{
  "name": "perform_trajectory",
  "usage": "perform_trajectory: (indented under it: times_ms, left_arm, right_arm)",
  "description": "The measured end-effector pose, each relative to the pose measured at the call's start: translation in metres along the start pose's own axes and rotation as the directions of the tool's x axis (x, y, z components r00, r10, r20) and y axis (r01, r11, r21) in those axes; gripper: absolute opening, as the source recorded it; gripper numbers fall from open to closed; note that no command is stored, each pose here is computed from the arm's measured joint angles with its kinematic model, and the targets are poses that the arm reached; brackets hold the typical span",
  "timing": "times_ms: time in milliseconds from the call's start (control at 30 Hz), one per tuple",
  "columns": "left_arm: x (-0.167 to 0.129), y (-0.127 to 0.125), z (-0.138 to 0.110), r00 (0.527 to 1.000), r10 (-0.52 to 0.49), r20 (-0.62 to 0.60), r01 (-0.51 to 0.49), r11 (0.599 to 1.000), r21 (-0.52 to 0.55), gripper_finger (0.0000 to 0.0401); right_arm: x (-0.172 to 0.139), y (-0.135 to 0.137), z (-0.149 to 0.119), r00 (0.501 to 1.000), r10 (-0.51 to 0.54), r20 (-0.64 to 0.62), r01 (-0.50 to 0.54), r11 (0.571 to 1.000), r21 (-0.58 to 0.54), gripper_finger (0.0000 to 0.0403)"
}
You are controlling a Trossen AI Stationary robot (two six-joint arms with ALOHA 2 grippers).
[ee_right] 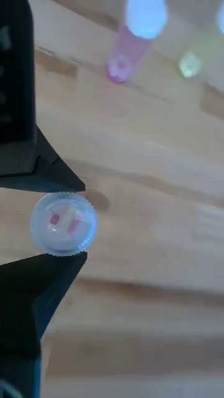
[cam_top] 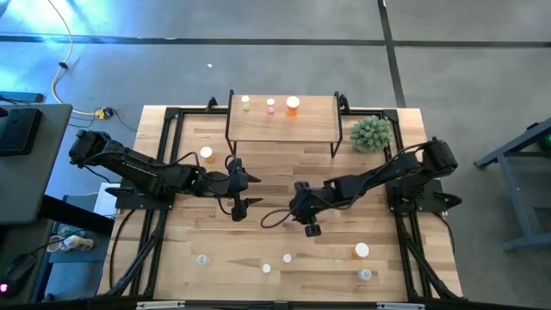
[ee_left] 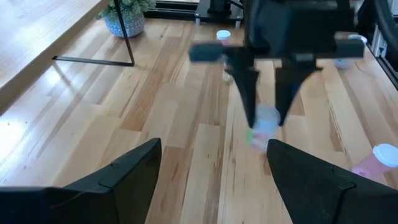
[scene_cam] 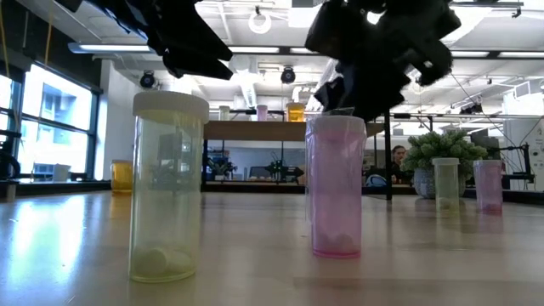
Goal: Pick and place medicine bottles onto shelf by color
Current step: Put the top transparent pill bottle on the shelf
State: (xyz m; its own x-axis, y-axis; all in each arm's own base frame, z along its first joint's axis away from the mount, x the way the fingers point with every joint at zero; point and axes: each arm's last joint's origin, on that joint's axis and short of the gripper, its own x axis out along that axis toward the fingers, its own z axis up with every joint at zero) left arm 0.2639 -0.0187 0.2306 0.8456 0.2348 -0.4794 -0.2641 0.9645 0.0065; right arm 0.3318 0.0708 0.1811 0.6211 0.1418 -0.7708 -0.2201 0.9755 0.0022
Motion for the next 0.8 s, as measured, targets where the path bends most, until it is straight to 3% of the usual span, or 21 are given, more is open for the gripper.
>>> perform_trajectory:
  times_ms: [267,500,633,800]
  left_arm:
    - [0.0,0.0,0.0,1.0,0.0,0.0,0.0,1.0,0.0,0.0282]
    - [0.0,0.0,0.0,1.0,0.0,0.0,0.0,1.0,0.022,0.0282]
    - [0.0,0.0,0.0,1.0,0.0,0.001,0.0,0.999,0.034,0.0282]
    - [0.0,0.0,0.0,1.0,-0.001,0.004,0.001,0.999,0.033,0.0282]
  right_arm:
    - [-0.049,-0.024,0.014,0.981,-0.163,0.106,0.165,0.986,-0.008,0.0122]
    - [-0.1,-0.054,0.022,0.899,-0.379,0.22,0.381,0.924,0.036,0.0123]
    - [-0.131,-0.076,0.022,0.794,-0.55,0.26,0.547,0.832,0.092,0.0123]
    - [-0.167,-0.107,0.02,0.592,-0.764,0.257,0.733,0.643,0.222,0.0123]
